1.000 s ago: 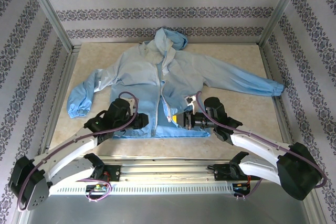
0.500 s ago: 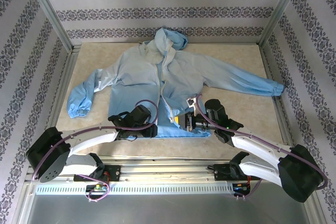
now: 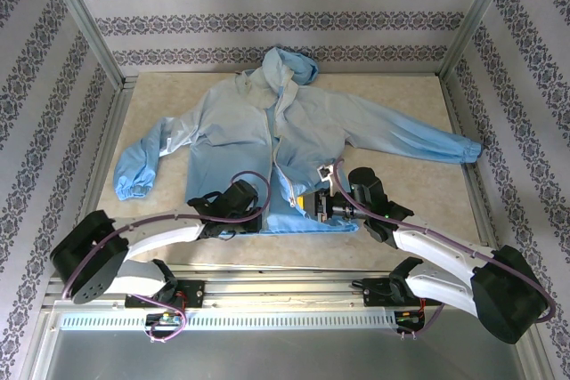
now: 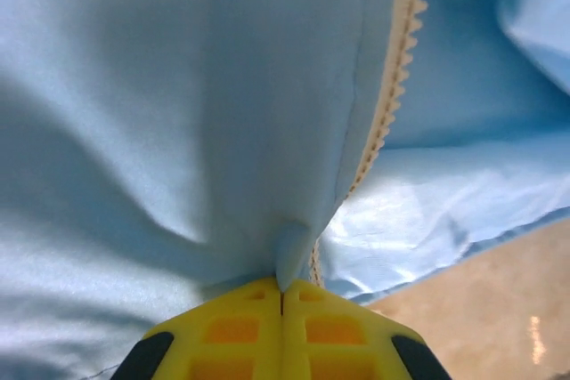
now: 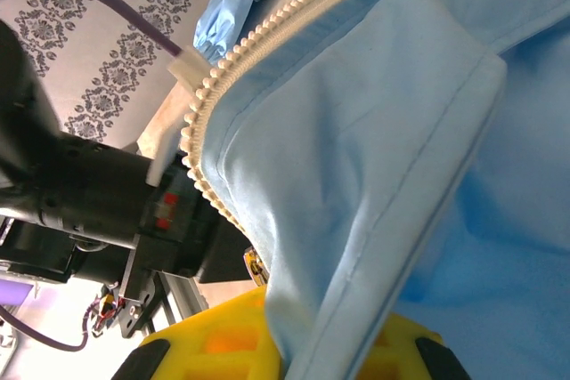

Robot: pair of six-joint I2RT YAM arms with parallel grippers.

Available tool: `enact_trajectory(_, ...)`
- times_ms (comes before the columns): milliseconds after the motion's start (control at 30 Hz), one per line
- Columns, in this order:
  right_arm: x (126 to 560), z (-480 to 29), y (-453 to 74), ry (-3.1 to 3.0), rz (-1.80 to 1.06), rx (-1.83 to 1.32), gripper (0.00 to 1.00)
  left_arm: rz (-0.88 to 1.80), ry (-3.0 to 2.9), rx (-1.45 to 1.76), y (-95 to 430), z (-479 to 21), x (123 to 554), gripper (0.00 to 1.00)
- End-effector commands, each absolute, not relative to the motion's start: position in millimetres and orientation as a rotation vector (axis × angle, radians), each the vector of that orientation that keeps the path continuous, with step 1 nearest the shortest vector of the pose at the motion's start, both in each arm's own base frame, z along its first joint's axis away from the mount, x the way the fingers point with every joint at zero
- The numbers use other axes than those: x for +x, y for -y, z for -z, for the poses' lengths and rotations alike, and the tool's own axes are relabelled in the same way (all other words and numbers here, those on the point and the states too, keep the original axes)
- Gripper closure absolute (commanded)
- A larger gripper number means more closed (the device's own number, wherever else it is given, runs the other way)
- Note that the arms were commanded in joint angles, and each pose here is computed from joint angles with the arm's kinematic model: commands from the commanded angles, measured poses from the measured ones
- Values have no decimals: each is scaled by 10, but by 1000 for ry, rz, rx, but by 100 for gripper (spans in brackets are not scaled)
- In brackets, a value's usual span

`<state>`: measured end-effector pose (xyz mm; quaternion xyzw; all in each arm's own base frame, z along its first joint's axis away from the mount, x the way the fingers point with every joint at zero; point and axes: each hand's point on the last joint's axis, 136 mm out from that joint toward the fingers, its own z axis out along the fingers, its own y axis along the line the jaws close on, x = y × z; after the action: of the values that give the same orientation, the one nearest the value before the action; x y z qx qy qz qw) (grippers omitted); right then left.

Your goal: Zip up the jacket

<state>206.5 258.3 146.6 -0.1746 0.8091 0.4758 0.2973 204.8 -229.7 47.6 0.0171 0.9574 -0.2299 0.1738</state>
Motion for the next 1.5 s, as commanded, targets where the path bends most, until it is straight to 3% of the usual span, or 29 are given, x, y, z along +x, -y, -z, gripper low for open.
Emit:
enact_trajectory(0, 2118, -1653, -2610, -2088, -1295, -470, 100, 678, -2621, 55, 2254, -693, 2091, 100)
enact_trajectory(333, 2126, -1603, -2617, -2109, -1302, -459, 100, 838, -2561, 25, 2289, -861, 2024, 100)
enact_trajectory(633, 2108, -1462, -2607, -2156, -1294, -454, 100, 791, -2750, -30, 2357, -417, 1938, 95)
enact_trajectory(700, 2100, -1446, -2613, -2161, -1296, -456, 100, 776, -2768, -39, 2363, -380, 1944, 90)
enact_trajectory(867, 2099, -1421, -2609, -2165, -1291, -458, 100, 705, -2793, -38, 2335, -342, 1956, 65)
enact_trajectory(1067, 2098, -1406, -2609, -2169, -1289, -460, 100, 619, -2836, -48, 2340, -252, 1911, 54)
enact_trajectory(1267, 2099, -1392, -2601, -2174, -1281, -459, 100, 252, -2909, -23, 2203, -106, 1842, 44)
enact_trajectory(1400, 2099, -1388, -2588, -2177, -1271, -456, 100, 63, -2950, 15, 2137, 74, 1750, 46)
enact_trajectory(1467, 2109, -1384, -2576, -2177, -1257, -455, 100, 33, -2958, 14, 2125, 154, 1704, 55)
